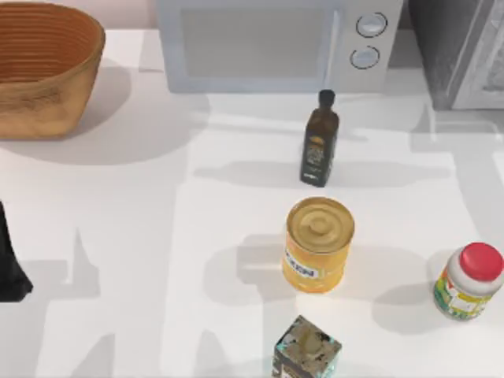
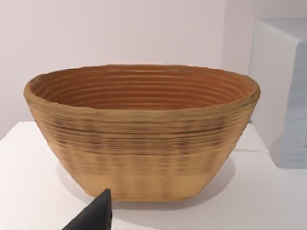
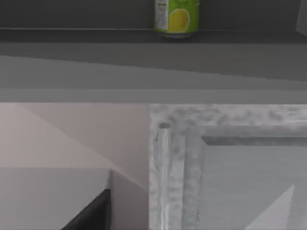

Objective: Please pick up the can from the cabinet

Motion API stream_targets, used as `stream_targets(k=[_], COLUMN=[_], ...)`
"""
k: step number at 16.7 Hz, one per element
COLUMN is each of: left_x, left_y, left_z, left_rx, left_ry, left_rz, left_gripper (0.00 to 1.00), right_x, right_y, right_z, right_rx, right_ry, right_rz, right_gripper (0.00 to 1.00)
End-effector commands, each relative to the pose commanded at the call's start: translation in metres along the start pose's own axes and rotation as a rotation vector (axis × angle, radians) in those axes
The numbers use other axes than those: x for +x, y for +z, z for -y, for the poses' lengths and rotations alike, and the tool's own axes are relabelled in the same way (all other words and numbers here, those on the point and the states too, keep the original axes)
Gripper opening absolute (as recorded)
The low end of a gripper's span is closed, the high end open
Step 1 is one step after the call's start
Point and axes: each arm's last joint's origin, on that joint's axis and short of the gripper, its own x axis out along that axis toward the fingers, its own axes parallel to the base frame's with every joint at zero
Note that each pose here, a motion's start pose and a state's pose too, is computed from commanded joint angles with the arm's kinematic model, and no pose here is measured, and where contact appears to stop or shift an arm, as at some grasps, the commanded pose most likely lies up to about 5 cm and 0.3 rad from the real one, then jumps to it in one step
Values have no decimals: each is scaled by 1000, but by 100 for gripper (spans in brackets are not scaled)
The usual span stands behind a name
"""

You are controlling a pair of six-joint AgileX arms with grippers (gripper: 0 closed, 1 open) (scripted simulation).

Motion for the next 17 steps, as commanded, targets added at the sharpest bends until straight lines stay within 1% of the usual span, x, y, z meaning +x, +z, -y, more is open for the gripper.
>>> stream_targets(k=[3, 7, 9, 15, 17], left_x=[0, 0, 0, 0, 0], left_y=[0, 0, 0, 0, 0], left_z=[0, 0, 0, 0, 0], left_rx=[0, 0, 0, 0, 0], left_ry=[0, 0, 0, 0, 0], left_rz=[0, 0, 0, 0, 0], left_gripper=[100, 100, 100, 100, 100], right_x=[28, 54, 60, 60, 73], right_y=[37, 64, 68, 69, 68], right_z=[-10, -20, -22, -20, -20], right_rx=[2, 4, 5, 6, 6], right_ry=[2, 2, 2, -2, -4], right_rz=[11, 22, 24, 29, 35], right_gripper=[100, 100, 100, 100, 100])
